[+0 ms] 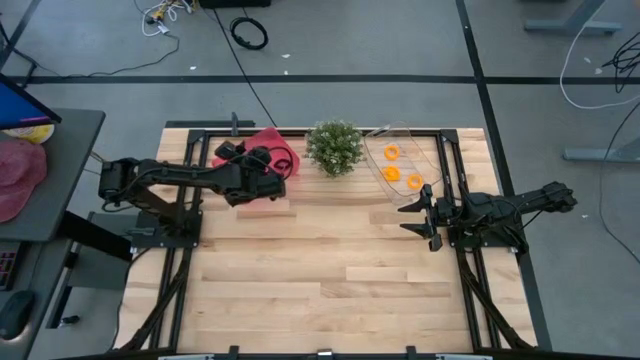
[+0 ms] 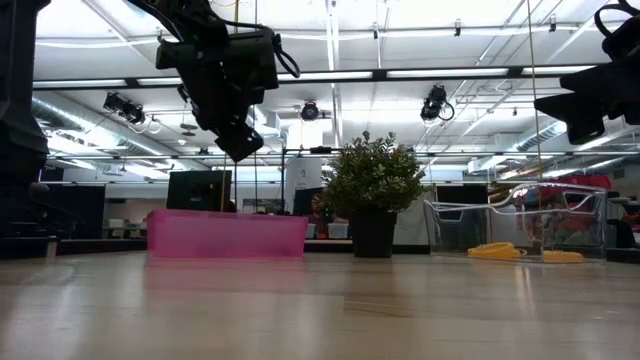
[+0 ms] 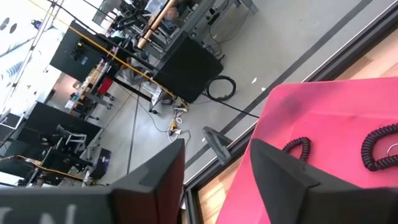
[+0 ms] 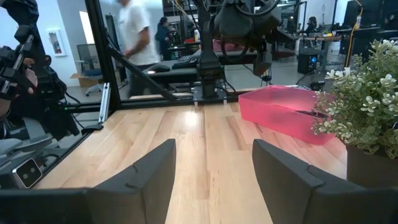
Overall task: Sort spring keychains
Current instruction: Return to Home Position
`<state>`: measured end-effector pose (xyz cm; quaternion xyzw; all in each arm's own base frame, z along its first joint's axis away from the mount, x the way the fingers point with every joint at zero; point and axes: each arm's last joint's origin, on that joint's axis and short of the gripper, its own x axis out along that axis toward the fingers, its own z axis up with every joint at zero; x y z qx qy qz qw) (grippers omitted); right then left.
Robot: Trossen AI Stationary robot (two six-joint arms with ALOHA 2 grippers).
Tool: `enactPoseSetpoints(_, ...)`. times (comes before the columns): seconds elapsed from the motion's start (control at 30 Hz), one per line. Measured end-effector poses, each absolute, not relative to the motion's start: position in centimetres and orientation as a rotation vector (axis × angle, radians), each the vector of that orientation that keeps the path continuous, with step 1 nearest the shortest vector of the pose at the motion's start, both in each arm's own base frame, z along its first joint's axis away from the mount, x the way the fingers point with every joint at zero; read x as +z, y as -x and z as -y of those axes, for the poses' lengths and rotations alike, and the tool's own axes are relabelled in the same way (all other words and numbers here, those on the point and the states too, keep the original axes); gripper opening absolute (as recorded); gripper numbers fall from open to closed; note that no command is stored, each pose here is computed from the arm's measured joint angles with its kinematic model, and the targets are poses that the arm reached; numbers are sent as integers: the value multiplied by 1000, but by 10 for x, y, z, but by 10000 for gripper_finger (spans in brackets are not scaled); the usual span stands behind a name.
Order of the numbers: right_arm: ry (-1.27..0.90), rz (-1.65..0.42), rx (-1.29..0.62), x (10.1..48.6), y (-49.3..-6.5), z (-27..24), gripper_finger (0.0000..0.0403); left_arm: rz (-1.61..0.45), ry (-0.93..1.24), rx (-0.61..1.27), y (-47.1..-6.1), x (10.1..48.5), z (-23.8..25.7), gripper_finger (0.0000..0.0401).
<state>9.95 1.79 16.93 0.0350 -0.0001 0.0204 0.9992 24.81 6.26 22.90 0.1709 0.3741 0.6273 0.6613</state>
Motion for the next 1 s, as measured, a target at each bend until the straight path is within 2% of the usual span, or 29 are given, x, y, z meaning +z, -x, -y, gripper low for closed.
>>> enactPoseSetpoints(0.17,-70,0,41,169,-99,-18,215,-843,-388,1416,-249,229,-63,206)
enactPoseSetpoints(0.5,-70,0,41,169,-99,-18,215,-810,-545,1484,-253,235,-64,209)
enactPoseSetpoints(0.87,-70,0,41,169,-99,-18,215,-768,-435,1471,-254,233,-64,209)
enactPoseSetpoints(1.0,-70,0,41,169,-99,-18,215,-830,-387,1395,-255,231,-63,209)
